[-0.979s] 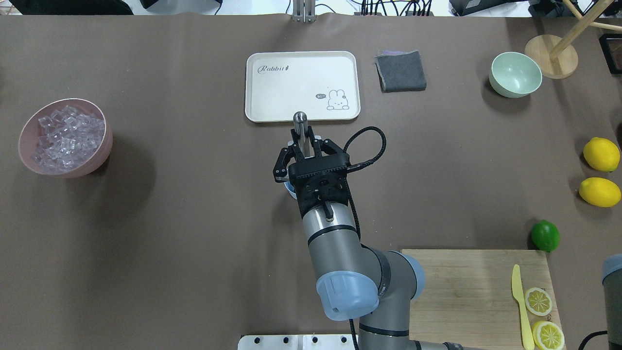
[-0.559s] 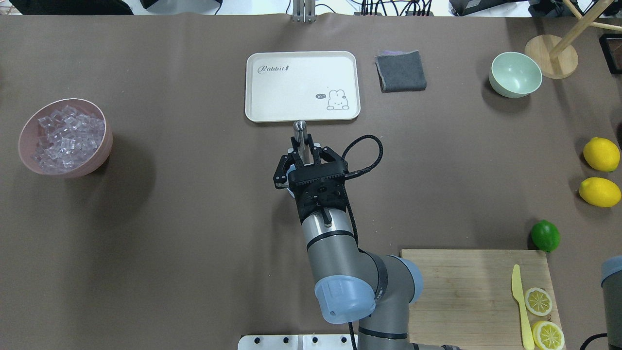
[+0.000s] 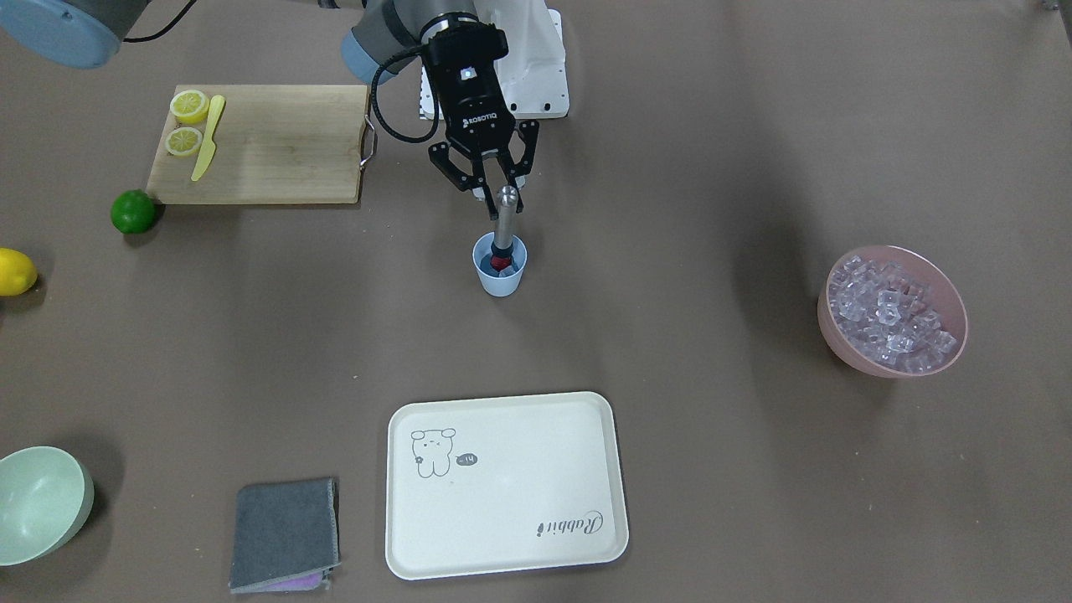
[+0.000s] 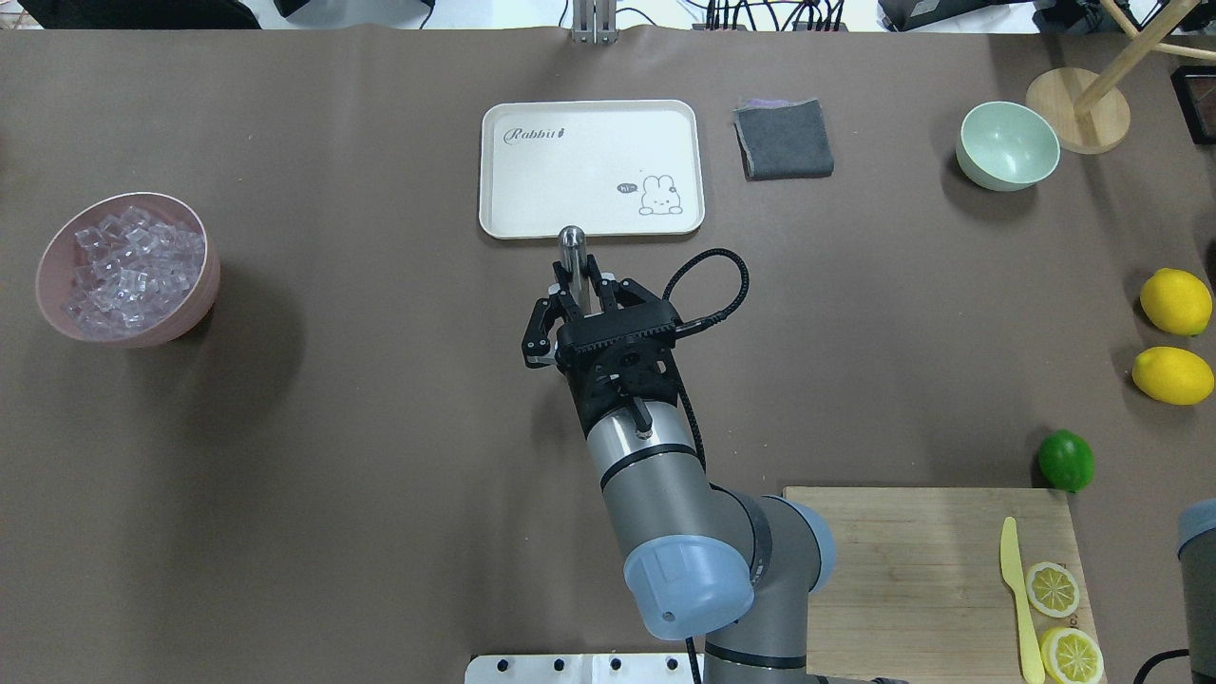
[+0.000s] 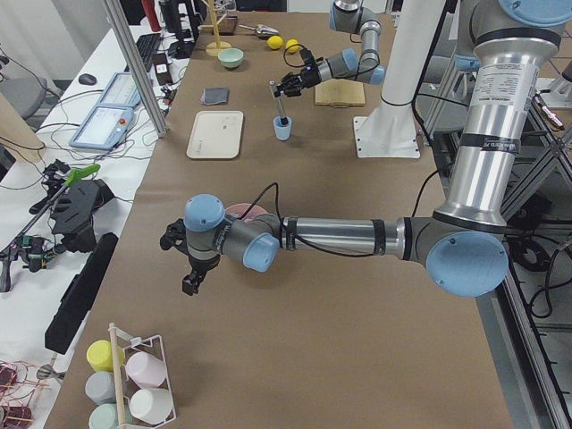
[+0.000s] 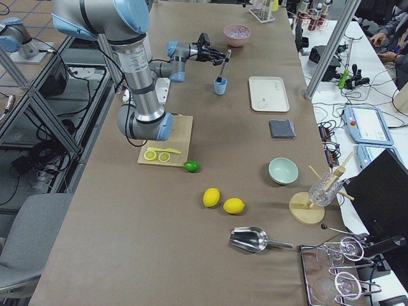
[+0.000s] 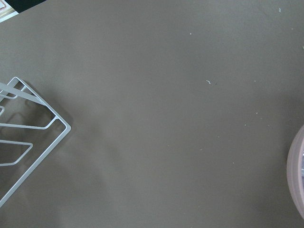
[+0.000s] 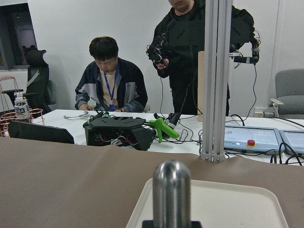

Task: Mash ice and strawberries in cup
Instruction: 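Lift the muddler out of the cup and carry it toward the green bowl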

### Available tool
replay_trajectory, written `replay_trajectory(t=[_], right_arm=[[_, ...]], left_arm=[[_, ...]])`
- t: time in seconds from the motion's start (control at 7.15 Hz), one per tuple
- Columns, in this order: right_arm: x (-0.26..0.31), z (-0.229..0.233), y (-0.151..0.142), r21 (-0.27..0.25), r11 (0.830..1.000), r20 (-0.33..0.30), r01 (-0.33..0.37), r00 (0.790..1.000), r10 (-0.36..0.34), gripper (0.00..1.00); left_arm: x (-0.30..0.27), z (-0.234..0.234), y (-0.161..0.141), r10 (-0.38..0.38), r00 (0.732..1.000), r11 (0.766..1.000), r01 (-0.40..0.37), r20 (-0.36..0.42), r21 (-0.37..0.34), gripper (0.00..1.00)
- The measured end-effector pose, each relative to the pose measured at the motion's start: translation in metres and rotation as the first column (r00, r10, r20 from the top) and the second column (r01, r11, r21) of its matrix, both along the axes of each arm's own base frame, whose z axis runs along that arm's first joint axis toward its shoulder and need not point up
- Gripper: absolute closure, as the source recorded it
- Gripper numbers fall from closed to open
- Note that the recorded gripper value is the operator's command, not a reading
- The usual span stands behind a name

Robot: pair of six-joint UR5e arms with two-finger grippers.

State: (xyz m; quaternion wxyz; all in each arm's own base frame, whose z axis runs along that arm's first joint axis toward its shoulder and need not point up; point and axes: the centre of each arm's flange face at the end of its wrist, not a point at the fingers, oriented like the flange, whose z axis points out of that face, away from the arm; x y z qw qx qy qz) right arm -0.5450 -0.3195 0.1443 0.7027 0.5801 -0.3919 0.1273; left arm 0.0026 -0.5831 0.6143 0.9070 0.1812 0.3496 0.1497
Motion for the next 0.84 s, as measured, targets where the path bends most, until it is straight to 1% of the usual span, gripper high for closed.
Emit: replay_trajectory(t=[0.14, 0.28, 0.42, 0.56, 0.7, 0.84], right_arm=[[0.016, -0.008, -0.007, 0.016, 1.000, 0.005, 0.026, 1.000, -0.026, 1.00], [0.033, -0.008, -0.021, 0.024, 0.998, 0.005, 0.057, 0.998, -0.057, 1.00], [0.051, -0.002, -0.041, 0.023, 0.996, 0.001, 0.087, 0.996, -0.088, 1.00], [0.071, 0.009, -0.066, 0.012, 0.993, -0.002, 0.119, 0.993, -0.119, 1.00], [0.092, 0.025, -0.094, -0.015, 0.989, 0.001, 0.147, 0.989, -0.147, 1.00], [0.118, 0.048, -0.123, -0.061, 0.982, 0.009, 0.181, 0.984, -0.180, 1.00]], left_arm=[[0.000, -0.001, 0.000, 0.000, 1.000, 1.000, 0.000, -0.001, 0.001, 0.03], [0.000, -0.002, 0.000, 0.000, 1.000, 1.000, 0.000, -0.001, 0.003, 0.03], [0.000, -0.003, 0.000, 0.001, 1.000, 1.000, -0.001, -0.001, 0.007, 0.03], [0.000, -0.005, -0.001, 0.002, 1.000, 1.000, -0.002, -0.002, 0.013, 0.03], [0.000, -0.009, -0.003, 0.004, 1.000, 1.000, -0.004, -0.002, 0.024, 0.03], [0.001, -0.016, -0.007, 0.006, 1.000, 0.999, -0.006, -0.004, 0.047, 0.03]])
